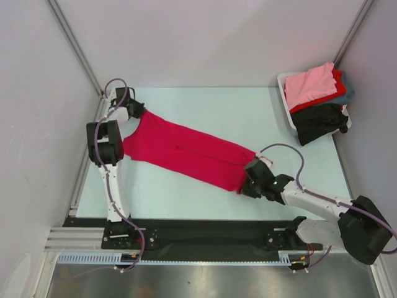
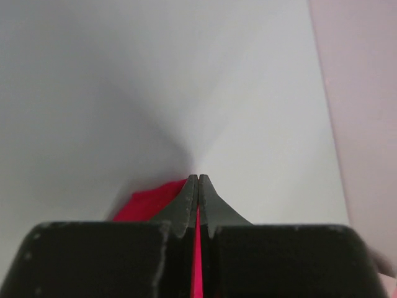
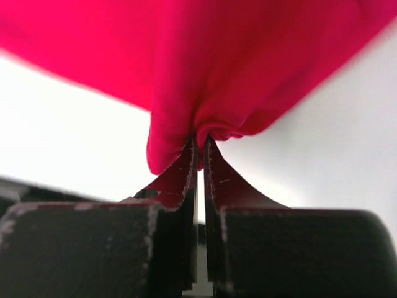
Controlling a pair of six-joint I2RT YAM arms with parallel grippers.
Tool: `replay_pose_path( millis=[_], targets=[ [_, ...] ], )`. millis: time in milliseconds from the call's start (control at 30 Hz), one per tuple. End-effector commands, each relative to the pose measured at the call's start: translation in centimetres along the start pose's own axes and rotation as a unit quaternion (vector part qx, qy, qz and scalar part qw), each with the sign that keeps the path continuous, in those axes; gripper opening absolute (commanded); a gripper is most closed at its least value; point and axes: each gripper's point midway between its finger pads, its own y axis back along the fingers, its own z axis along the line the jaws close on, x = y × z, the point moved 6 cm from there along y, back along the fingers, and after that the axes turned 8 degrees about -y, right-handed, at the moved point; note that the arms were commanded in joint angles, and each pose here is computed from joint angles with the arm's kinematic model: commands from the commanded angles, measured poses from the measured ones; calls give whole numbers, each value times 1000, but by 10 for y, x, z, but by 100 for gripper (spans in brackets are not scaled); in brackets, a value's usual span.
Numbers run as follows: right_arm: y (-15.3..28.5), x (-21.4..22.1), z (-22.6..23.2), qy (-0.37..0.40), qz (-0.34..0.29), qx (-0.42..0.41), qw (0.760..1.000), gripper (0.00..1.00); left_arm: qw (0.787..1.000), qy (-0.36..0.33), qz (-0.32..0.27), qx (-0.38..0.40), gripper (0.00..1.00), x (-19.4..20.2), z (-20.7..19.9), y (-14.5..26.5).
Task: Fold and stack the t-shirts
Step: Fold the tshirt
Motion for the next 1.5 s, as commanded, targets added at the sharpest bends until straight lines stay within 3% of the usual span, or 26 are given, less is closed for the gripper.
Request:
replay_pose_path(
  millis=[0,33,100,233,367,400,433,467,533,633,733,833,1000,1100,1133,1200,1233,1433,1467],
  targets=[
    [9,22,43,1,18,-39,999,0,996,1,24,89,0,19,-68,-7],
    [11,30,56,16,28,-50,998,0,993,-5,13,117,0,11,-94,-3],
    [13,58,89,67,61,-75,993,0,989,-18,34,141,1,41,-128,-7],
    [0,88,138,111,95,-113,983,0,983,-21,42,177,0,70,-164,-9],
    [-5,117,183,160,149,-192,957,2,971,-29,69,225,0,129,-203,-7],
    [-2,123,192,164,172,-220,946,7,969,-26,77,233,0,139,-206,-9],
    [-2,124,199,168,177,-231,942,36,966,-24,86,241,0,149,-208,-14],
    [0,123,202,172,177,-240,939,48,964,-16,94,248,0,158,-213,-14],
    [11,112,209,183,162,-266,933,64,961,-8,99,260,0,167,-216,-19],
    [13,78,207,177,138,-266,938,65,964,7,78,254,0,158,-214,-24],
    [16,29,199,163,107,-264,945,65,970,22,19,240,0,121,-209,-27],
    [12,-18,187,142,68,-249,956,66,963,38,-33,266,0,95,-217,-25],
    [-22,-83,173,123,29,-221,967,68,949,64,-57,303,4,78,-223,-30],
    [-40,-125,175,114,7,-220,969,65,942,59,-71,321,24,66,-233,-16],
    [-61,-130,171,109,16,-209,972,64,940,54,-77,328,42,61,-236,-11],
    [-75,-150,172,107,14,-219,970,64,939,30,-92,330,59,56,-240,-3],
    [-93,-159,178,107,21,-221,969,64,936,21,-102,336,75,50,-247,8],
    [-147,-202,196,100,30,-250,963,65,933,-52,-122,335,75,37,-247,41],
    [-160,-205,201,98,39,-262,959,65,926,-59,-129,348,75,28,-256,67]
  ],
)
